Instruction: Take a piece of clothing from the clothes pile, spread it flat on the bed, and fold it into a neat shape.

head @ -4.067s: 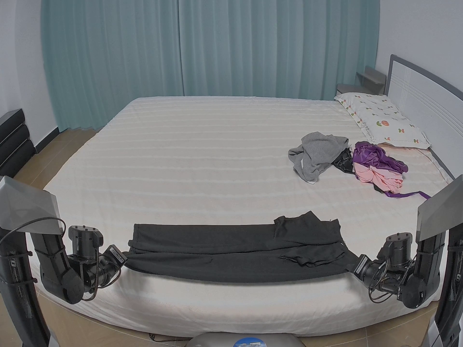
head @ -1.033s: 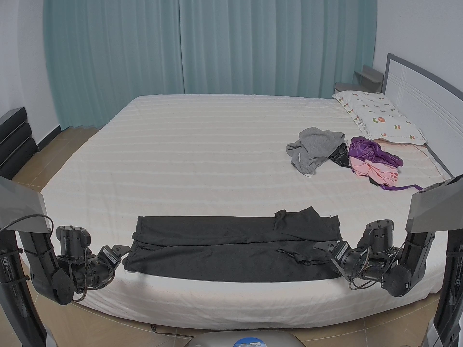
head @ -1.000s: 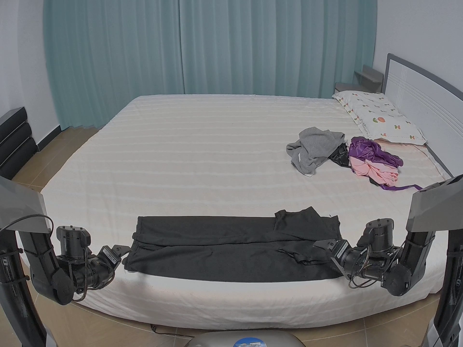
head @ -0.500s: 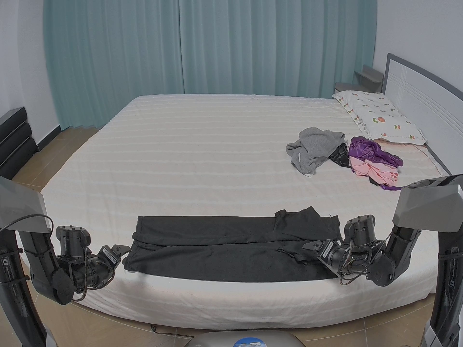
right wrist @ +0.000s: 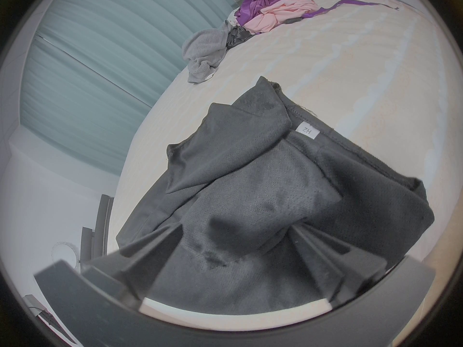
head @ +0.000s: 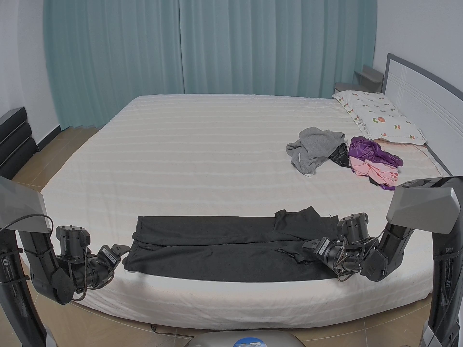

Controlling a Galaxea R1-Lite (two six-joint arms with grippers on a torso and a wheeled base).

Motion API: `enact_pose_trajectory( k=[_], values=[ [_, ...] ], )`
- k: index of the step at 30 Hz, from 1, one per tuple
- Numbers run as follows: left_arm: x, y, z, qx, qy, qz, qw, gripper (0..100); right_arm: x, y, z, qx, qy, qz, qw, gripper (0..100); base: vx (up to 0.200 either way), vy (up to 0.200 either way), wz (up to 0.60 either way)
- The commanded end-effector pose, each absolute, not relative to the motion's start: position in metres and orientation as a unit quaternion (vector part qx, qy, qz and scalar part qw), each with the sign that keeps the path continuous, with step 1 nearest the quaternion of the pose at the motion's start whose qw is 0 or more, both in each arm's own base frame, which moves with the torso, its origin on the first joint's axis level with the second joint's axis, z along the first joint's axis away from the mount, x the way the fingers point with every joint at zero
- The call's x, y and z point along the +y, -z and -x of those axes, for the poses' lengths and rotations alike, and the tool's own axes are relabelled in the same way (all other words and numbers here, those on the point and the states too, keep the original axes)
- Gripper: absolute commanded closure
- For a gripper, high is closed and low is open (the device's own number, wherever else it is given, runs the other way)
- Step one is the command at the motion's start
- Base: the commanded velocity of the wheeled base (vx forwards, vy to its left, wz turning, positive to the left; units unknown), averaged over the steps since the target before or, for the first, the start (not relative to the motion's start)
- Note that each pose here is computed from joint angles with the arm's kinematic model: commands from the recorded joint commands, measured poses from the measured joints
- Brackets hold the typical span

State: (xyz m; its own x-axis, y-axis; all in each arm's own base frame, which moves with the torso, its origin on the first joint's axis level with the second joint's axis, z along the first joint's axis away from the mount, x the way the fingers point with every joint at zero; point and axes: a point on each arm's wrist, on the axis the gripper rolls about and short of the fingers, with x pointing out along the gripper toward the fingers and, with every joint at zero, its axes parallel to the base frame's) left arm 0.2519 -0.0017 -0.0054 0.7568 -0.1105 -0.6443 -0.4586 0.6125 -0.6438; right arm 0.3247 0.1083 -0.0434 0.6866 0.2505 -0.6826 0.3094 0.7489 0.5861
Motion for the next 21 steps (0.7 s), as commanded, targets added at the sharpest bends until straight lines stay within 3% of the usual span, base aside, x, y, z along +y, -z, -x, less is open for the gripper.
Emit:
enact_pose_trajectory(
  k=[1,21],
  values=[
    [-0.001,0.005,-0.252,0.333,-0.105,0.428,0.834,0,0.11,0.044,-0.328,0.392,0.017,-0.352,0.85,100,0.0,0.0,0.0],
    [-0.001,0.006,-0.251,0.332,-0.107,0.428,0.834,0,0.105,0.02,-0.308,0.386,0.019,-0.373,0.843,100,0.0,0.0,0.0]
  ],
)
